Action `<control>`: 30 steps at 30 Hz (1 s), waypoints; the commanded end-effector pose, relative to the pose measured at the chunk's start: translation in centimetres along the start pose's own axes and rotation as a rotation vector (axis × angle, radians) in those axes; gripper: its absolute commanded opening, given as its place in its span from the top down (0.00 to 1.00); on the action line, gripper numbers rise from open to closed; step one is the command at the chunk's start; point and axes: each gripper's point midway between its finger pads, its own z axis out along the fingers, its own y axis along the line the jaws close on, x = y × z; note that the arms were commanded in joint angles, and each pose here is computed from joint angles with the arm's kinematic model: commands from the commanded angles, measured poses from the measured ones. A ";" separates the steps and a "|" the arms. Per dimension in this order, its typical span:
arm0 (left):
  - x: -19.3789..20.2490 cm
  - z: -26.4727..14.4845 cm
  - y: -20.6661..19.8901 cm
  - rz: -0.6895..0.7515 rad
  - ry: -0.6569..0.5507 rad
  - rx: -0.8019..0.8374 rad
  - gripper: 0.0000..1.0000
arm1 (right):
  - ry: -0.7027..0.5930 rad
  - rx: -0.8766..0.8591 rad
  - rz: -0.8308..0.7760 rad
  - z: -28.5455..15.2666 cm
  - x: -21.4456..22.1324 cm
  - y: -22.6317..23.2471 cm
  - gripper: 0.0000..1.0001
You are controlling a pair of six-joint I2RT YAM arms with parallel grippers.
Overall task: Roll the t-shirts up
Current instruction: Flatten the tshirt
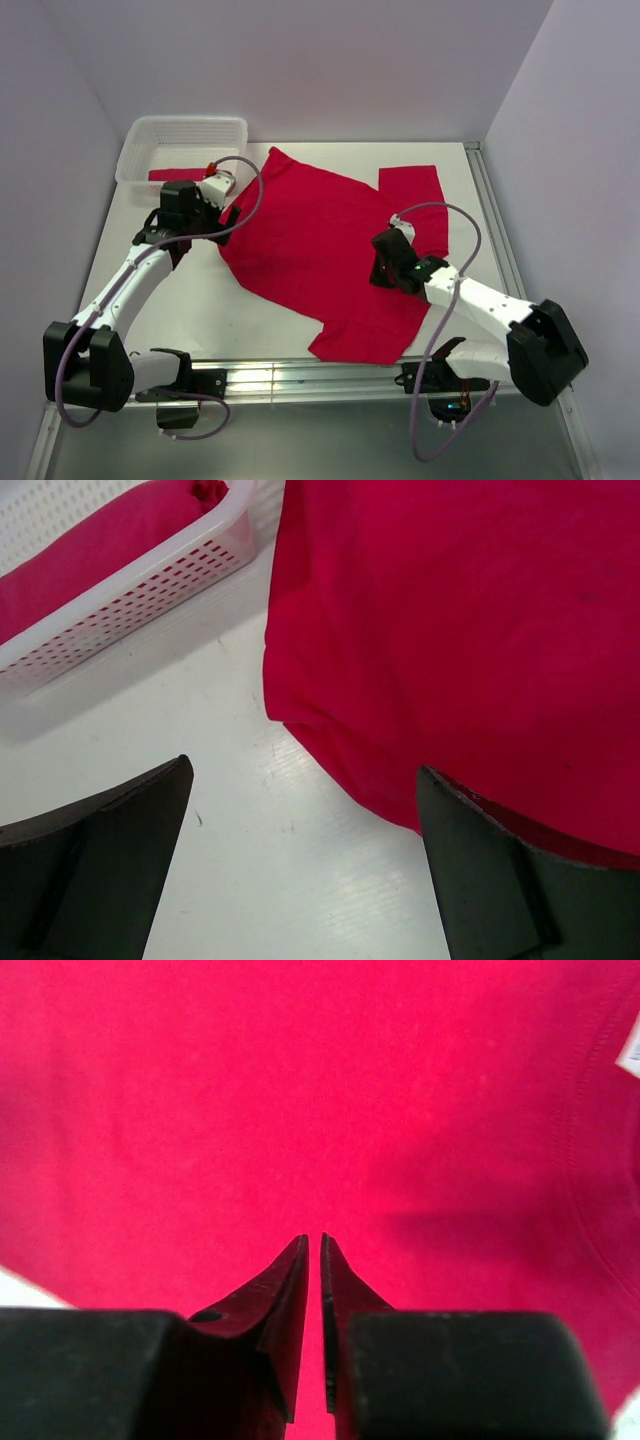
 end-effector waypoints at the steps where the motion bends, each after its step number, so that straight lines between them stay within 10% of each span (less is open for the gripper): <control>1: -2.6 -0.3 -0.5 -0.019 -0.089 0.040 0.01 | -0.045 -0.017 0.034 1.3 -1.3 1.4 0.87; 8: -3.1 2.1 -3.9 -0.053 -0.085 0.235 0.02 | -0.029 0.124 0.050 3.1 -1.0 -0.5 1.00; 30: -1.9 11.6 -9.7 -0.066 0.069 0.277 0.04 | 0.022 0.204 0.119 8.8 -3.6 -2.9 1.00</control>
